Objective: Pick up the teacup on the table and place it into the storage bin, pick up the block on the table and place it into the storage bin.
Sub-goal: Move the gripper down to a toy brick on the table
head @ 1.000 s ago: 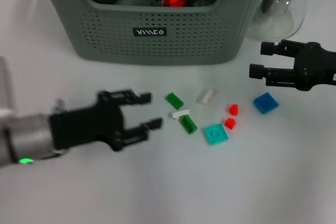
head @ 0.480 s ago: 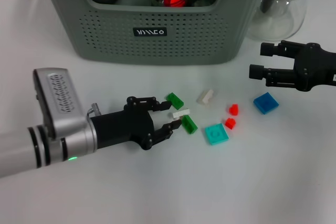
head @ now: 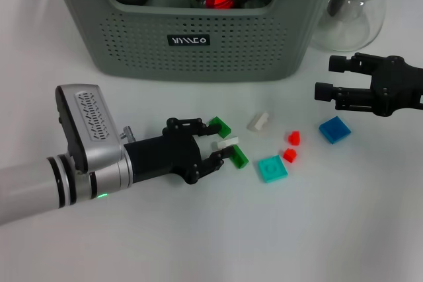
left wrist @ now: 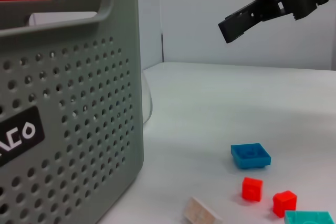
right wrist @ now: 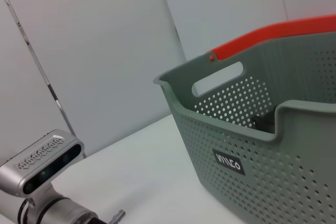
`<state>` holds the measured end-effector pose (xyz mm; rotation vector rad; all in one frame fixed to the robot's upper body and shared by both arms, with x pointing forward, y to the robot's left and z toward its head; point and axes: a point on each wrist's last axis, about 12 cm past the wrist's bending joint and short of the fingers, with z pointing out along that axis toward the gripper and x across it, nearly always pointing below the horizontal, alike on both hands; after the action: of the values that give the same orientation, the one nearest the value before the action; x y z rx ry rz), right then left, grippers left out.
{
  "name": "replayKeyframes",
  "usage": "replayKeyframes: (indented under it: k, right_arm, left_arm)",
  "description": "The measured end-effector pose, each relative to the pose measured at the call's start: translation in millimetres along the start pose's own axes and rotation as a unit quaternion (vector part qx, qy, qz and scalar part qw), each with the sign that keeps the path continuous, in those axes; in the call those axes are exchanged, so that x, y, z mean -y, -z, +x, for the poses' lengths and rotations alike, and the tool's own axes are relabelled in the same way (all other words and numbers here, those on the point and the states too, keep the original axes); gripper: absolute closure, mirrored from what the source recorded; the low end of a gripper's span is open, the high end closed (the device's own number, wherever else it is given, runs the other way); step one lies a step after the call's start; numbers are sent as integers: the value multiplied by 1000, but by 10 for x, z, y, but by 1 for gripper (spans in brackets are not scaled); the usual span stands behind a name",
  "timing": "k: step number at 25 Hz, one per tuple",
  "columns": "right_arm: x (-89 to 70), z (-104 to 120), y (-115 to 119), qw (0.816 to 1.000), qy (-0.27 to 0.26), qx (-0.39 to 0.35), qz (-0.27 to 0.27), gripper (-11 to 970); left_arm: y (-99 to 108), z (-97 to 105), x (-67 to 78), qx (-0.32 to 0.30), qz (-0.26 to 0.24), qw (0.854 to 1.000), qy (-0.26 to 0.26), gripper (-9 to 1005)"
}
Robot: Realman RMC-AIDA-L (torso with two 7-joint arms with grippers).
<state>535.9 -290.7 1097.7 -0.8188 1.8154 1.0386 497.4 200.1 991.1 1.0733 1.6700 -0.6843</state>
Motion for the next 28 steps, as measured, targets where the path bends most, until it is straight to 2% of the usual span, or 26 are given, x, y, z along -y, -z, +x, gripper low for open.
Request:
replayKeyframes:
  k: [28]
  right_arm:
    - [6, -13, -11, 1000, 2, 0, 0, 103]
  left_arm:
    - [-80, 37, 41, -24, 7, 1000, 5, 591]
